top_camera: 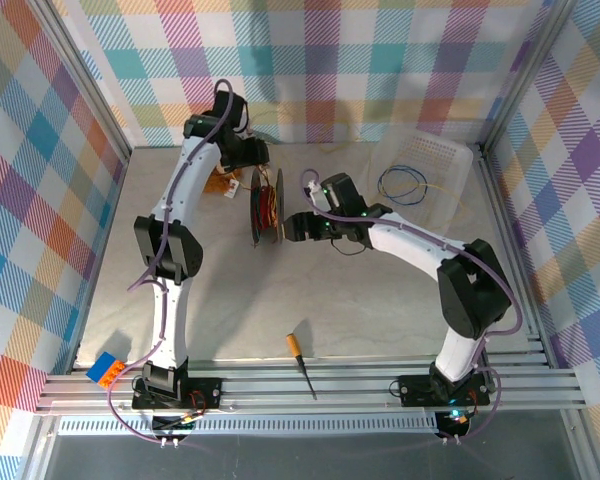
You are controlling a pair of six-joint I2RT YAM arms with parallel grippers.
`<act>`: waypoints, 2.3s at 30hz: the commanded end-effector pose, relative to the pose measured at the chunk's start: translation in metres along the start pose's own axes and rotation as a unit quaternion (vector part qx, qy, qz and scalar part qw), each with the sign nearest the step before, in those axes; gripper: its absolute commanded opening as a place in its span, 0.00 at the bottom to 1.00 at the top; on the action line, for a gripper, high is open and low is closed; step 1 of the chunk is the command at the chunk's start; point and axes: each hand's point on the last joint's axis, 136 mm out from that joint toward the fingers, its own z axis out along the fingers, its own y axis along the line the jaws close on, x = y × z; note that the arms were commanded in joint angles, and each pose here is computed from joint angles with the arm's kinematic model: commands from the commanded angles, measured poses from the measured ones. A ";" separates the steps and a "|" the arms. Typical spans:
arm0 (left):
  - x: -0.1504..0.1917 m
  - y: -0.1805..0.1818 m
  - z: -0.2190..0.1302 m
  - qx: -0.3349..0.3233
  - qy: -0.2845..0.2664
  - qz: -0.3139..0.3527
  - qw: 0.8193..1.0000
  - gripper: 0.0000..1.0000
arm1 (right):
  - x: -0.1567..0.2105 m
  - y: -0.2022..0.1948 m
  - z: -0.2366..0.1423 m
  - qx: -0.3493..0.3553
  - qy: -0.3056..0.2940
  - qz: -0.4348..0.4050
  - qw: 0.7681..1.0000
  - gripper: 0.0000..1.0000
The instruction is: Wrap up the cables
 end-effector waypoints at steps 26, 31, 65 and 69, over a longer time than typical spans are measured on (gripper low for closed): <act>0.052 0.003 -0.004 0.000 0.001 0.011 1.000 0.02 | -0.017 -0.002 0.014 0.007 -0.006 0.023 1.000 0.57; 0.048 -0.002 -0.017 -0.009 -0.024 0.027 0.999 0.00 | -0.015 -0.004 0.003 0.015 -0.016 0.022 1.000 0.57; 0.097 -0.115 -0.275 0.388 -0.083 0.130 0.909 0.00 | -0.125 -0.039 -0.198 -0.018 -0.197 -0.064 0.978 0.91; 0.102 -0.131 -0.278 0.439 -0.065 0.139 0.885 0.00 | -0.117 -0.049 -0.205 -0.060 -0.188 -0.046 0.979 0.83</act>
